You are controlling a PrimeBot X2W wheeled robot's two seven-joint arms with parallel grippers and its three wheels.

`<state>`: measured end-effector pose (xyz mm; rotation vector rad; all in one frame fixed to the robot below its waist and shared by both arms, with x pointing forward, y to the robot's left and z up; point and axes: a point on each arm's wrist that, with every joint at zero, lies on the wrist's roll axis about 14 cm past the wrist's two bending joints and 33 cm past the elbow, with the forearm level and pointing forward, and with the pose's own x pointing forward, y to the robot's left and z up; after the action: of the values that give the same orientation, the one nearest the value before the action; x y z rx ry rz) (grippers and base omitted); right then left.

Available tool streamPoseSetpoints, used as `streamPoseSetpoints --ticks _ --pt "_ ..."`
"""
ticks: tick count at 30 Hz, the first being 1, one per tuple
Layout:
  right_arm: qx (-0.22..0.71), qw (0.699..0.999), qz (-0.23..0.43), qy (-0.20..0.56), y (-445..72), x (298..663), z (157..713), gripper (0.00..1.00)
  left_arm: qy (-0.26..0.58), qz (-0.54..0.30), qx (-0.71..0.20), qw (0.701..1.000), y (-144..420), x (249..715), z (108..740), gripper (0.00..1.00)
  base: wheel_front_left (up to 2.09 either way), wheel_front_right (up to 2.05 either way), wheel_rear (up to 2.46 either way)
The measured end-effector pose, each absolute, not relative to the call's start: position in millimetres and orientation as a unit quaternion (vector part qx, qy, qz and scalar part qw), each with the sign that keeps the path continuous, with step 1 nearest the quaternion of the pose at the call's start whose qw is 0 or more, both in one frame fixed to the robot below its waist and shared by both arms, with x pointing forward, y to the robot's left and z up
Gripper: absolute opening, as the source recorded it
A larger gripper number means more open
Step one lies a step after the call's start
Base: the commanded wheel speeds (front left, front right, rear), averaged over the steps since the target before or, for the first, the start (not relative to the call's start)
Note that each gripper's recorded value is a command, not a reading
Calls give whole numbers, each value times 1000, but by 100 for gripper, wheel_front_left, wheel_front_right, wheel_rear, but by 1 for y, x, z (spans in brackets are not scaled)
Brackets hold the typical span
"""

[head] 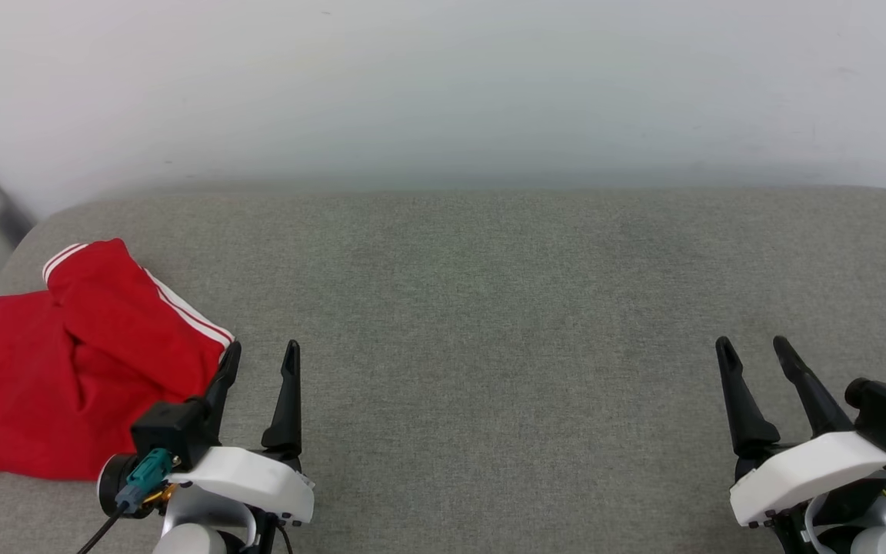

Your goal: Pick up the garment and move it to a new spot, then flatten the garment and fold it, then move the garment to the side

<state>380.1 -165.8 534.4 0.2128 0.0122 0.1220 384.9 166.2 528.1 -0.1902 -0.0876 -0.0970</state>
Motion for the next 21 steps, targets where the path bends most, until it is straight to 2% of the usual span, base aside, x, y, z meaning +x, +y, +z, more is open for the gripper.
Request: streamPoseSetpoints --ticks 21 --pt "39 997 58 -26 -167 380 551 100 -47 -63 -52 996 159 385 521 100 0 0 0"
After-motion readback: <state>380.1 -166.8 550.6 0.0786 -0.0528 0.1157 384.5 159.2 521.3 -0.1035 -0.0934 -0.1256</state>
